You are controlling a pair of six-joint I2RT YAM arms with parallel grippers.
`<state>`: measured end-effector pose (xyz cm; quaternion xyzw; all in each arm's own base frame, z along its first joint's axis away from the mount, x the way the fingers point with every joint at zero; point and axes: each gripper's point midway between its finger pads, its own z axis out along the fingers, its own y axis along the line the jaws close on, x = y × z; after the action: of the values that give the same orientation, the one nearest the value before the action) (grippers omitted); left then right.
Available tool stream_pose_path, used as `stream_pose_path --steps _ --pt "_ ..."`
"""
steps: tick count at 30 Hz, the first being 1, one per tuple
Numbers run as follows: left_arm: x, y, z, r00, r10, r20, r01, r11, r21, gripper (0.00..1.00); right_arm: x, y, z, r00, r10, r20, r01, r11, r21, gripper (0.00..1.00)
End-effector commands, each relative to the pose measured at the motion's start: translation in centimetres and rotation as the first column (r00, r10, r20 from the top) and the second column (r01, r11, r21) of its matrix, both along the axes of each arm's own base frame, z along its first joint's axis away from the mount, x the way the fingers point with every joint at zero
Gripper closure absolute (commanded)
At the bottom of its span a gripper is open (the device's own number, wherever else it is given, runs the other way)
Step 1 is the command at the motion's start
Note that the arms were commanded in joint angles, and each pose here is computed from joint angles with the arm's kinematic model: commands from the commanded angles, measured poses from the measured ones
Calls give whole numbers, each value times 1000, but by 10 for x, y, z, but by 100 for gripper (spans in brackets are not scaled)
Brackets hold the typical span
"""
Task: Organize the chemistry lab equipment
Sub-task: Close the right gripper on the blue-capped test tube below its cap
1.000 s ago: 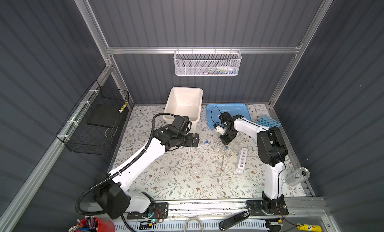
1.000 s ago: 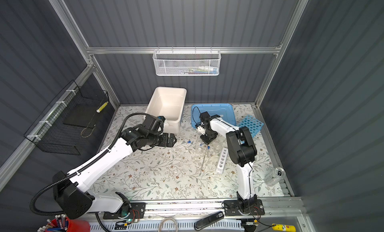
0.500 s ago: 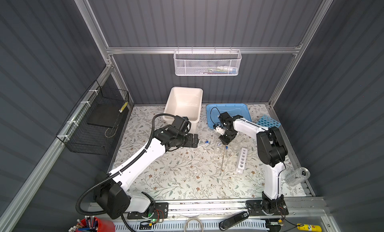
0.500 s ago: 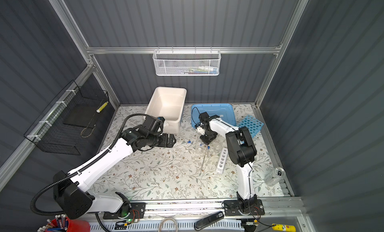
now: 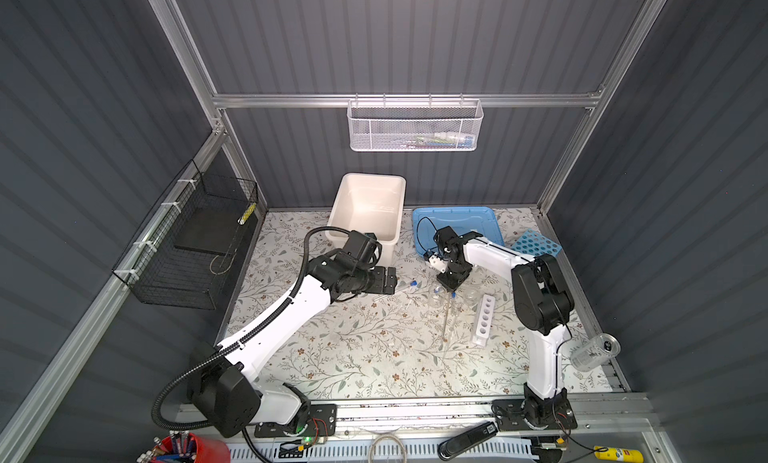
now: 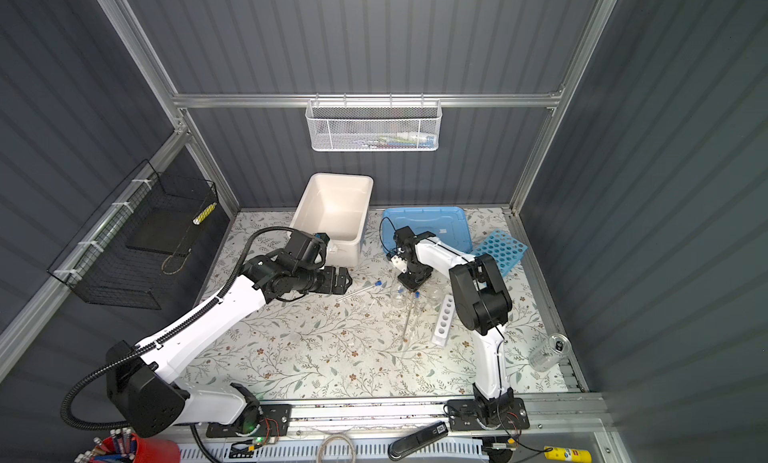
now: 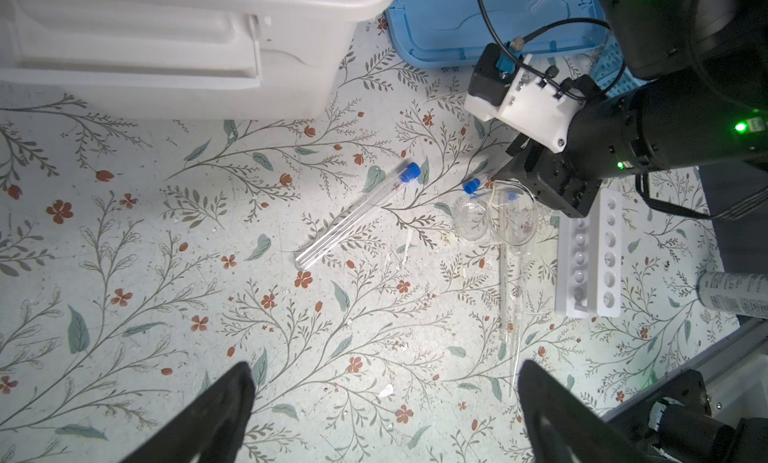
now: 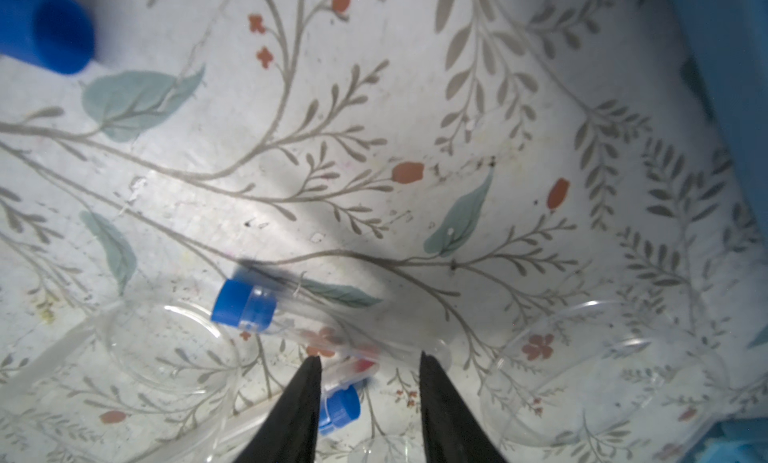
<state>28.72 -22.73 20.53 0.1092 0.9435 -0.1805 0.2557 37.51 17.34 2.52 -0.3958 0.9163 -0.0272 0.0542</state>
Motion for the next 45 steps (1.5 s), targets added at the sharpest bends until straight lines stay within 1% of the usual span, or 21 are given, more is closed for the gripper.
stream_pose_path --steps 1,5,10,16,22,28,31,40,45 --pt "-1 0 3 1000 2 -5 -3 1000 -24 0 -12 -6 -7 999 16 -38 -17 999 -32 56" --pt "-1 -2 3 1000 -1 -6 1 1000 -31 0 -4 -3 -3 1000 21 -16 -21 999 -26 52" --pt "0 -3 5 1000 -4 -5 4 999 -33 0 9 5 0 1000 26 -3 -26 1000 -4 52" --pt "0 -2 4 1000 0 -4 0 1000 -27 0 10 6 -7 999 37 -15 -37 999 -11 52" --pt "3 -4 6 1000 -5 -5 5 1000 -31 0 13 4 -7 1000 30 -1 -30 1000 -2 52" --pt "3 -5 7 1000 -6 -5 6 1000 -31 0 22 7 -5 1000 3 -9 -3 999 47 53" --pt "3 -5 5 1000 -3 -10 3 1000 -28 0 24 7 -5 1000 -20 -24 22 997 71 56" --pt "5 -6 6 1000 -7 -11 7 1000 -29 0 15 1 -18 996 -46 -82 50 997 55 58" --pt "4 -6 7 1000 -7 -8 7 1000 -30 0 12 0 -22 992 -73 -100 79 995 57 61"
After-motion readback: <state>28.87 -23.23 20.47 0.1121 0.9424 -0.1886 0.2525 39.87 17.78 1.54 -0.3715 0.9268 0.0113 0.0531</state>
